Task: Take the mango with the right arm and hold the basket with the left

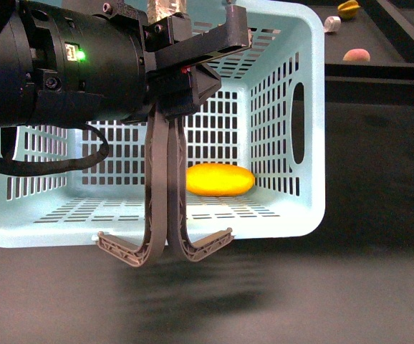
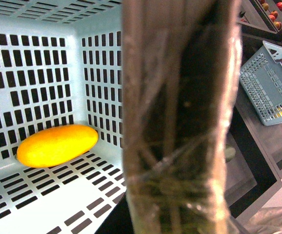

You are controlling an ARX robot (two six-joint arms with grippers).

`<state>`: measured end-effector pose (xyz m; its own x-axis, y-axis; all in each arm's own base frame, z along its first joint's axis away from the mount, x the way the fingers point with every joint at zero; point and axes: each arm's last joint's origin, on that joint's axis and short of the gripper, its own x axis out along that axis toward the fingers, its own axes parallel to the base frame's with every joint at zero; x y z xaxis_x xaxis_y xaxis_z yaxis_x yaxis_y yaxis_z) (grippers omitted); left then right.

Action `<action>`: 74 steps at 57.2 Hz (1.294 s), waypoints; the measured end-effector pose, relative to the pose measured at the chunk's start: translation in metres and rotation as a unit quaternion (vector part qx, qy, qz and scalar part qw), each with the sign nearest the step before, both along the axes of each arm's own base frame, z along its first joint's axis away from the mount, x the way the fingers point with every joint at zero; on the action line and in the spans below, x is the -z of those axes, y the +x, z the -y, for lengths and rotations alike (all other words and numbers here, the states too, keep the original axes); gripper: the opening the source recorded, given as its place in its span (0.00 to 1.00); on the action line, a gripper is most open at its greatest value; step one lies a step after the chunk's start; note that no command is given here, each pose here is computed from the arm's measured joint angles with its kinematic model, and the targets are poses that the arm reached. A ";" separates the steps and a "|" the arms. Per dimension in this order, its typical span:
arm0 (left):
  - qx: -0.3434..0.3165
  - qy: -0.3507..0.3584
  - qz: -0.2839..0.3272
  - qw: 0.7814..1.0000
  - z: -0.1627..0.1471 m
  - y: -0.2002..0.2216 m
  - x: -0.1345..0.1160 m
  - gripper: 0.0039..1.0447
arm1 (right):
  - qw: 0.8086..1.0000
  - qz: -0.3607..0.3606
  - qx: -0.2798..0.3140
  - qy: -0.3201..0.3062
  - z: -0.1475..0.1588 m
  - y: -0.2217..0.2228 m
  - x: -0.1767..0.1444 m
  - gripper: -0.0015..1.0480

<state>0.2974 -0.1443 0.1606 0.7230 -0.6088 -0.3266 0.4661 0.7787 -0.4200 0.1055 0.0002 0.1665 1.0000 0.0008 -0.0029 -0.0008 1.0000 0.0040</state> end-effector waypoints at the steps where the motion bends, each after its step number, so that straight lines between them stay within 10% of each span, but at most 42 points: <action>1: 0.000 0.000 0.000 1.000 0.000 0.000 0.000 0.08 | 1.000 -0.004 0.000 0.000 0.000 -0.001 0.001 0.02; 46: 0.000 0.000 0.000 1.000 0.000 0.000 0.000 0.08 | 1.000 0.002 -0.001 -0.001 0.000 -0.008 0.001 0.03; 74: 0.000 0.000 0.000 1.000 0.000 0.000 0.000 0.08 | 1.000 0.002 -0.002 -0.001 0.000 -0.008 0.001 0.79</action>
